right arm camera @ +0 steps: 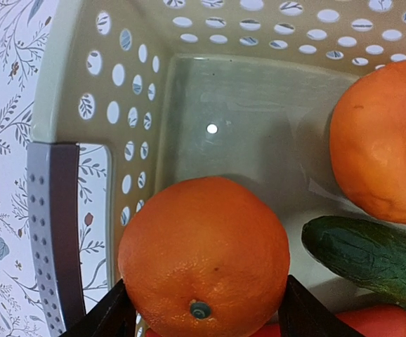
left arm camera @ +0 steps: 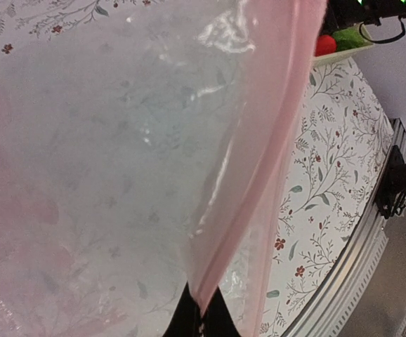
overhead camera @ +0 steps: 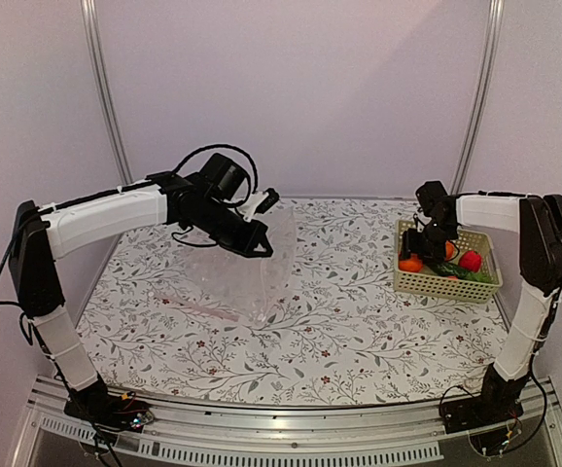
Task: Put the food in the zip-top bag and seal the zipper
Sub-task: Pick up the fake fruit from the bin.
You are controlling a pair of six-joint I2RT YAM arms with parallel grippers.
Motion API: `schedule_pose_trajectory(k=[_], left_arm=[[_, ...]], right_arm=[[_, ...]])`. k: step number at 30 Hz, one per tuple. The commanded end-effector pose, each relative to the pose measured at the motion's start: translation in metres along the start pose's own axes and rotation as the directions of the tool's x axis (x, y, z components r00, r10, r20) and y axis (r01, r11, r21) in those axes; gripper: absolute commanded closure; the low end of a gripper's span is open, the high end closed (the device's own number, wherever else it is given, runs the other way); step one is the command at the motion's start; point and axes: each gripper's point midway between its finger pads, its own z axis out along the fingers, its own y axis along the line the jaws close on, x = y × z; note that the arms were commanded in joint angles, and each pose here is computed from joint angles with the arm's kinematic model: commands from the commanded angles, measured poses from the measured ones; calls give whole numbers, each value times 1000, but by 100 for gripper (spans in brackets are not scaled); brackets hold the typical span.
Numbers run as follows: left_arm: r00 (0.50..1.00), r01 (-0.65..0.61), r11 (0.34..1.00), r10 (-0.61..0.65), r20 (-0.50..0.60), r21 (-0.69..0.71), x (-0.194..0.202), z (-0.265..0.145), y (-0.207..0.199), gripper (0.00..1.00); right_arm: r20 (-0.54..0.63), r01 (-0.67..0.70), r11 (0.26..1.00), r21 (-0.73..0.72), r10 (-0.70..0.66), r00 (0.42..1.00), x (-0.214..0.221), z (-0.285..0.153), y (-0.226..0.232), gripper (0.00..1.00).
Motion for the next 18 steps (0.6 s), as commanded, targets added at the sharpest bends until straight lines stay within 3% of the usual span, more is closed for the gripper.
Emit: schedule_pose_trajectory(k=[1, 18], left_arm=[[999, -11, 1000, 11, 33, -4, -7, -12, 1, 100], [999, -15, 1000, 15, 43, -2, -8, -16, -1, 100]], right_arm=[[41, -1, 1000, 17, 0, 999, -10, -12, -2, 36], [112, 5, 999, 41, -10, 994, -15, -45, -10, 39]])
